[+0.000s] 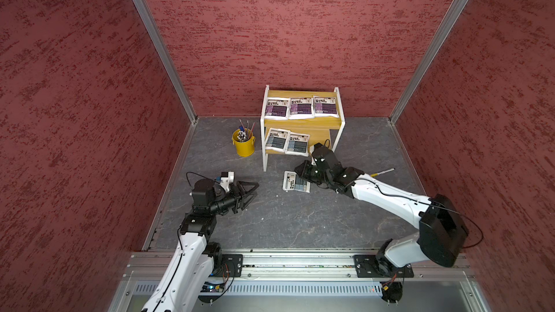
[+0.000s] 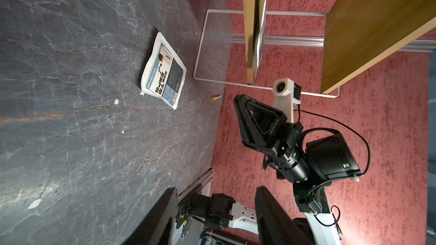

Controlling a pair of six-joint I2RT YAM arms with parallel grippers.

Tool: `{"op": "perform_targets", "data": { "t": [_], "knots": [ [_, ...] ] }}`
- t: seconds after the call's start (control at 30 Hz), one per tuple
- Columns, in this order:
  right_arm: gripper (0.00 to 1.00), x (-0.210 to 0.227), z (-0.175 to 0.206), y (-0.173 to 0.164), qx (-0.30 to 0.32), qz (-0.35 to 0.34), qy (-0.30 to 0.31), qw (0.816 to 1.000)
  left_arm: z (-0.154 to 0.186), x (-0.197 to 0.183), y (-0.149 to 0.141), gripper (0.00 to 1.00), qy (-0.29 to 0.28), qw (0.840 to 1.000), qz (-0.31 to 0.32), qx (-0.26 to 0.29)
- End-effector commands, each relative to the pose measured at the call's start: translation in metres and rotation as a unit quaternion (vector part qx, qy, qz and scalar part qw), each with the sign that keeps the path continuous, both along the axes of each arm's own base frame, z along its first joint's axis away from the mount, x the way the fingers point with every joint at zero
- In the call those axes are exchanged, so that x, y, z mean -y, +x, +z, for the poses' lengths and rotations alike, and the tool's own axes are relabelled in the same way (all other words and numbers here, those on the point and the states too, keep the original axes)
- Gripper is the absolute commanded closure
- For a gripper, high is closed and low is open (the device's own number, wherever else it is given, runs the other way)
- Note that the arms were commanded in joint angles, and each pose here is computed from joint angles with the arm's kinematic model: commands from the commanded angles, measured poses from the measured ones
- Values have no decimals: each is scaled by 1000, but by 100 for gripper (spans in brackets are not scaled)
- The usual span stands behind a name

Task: Place the bagged coffee beans on the shelf by color
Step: Place the bagged coffee beans on the shelf, then move the bagged coffee beans to the center of the board.

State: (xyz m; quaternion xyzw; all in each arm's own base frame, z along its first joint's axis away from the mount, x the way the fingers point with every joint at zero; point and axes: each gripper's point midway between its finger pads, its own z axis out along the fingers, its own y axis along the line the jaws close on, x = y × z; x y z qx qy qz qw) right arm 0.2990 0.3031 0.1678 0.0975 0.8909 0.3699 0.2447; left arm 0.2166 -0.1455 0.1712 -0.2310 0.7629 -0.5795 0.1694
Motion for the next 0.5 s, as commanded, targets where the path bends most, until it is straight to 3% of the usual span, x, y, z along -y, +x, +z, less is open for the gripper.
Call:
{"op": "perform_targets", "data": {
  "t": [0.0, 0.23, 0.47],
  "knots": [
    [71, 15, -8, -23, -10, -18, -1, 1000, -7, 0, -5, 42, 25, 1000, -5, 7],
    [53, 29, -59, -49, -95, -77, 76, 990, -21, 3, -10, 37, 28, 1000, -3, 1],
    [49, 20, -89, -43, -165, -153, 163, 961, -23, 3, -12, 31, 31, 999, -2, -5]
  ]
}}
